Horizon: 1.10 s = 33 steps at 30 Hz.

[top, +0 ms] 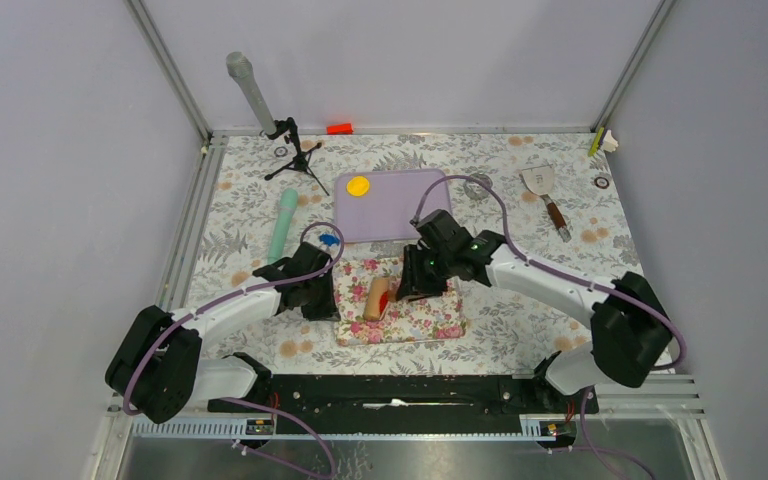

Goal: Roll out the dumpling wrappers from the dough
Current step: Flatten out the dough on the work surface.

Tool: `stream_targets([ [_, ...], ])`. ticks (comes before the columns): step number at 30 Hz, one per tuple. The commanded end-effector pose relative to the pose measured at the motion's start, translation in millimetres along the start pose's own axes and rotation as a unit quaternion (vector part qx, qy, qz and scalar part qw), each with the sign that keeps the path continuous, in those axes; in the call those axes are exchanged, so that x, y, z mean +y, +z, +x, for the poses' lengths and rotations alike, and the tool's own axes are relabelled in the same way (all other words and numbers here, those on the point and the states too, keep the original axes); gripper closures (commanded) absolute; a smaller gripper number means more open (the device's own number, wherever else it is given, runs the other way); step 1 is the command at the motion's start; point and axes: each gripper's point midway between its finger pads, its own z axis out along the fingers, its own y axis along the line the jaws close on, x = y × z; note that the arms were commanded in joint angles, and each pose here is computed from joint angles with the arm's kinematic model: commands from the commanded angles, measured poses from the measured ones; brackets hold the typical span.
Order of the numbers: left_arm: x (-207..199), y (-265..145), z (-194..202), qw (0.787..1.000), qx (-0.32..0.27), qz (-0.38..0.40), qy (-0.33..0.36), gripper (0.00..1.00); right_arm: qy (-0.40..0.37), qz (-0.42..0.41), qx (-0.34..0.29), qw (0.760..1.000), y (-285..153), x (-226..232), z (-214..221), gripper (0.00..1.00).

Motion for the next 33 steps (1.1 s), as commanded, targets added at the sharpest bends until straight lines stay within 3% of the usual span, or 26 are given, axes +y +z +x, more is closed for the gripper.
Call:
stream_targets([
  [1, -23.4, -9.8, -11.7, 0.999, -0.013, 0.043, 0.020, 1.00, -0.013, 0.165, 0.087, 0.982, 23.7, -82.0, 49.3, 1.00],
  [12, -21.6, -8.5, -10.8, 0.999, -0.010, 0.038, 0.018, 1.00, 0.035, 0.189, 0.084, 0.978, -12.3, -121.4, 82.8, 1.00],
  [18, -20.4, -6.8, -10.6, 0.999, -0.011, 0.037, 0.017, 1.00, 0.039, 0.192, 0.061, 0.979, -33.5, -120.0, 74.7, 1.00],
  [33, -29.6, -18.8, -10.6, 0.998, -0.011, 0.056, 0.027, 1.00, 0.021, 0.135, 0.078, 0.988, 11.0, -92.9, 61.1, 1.00],
])
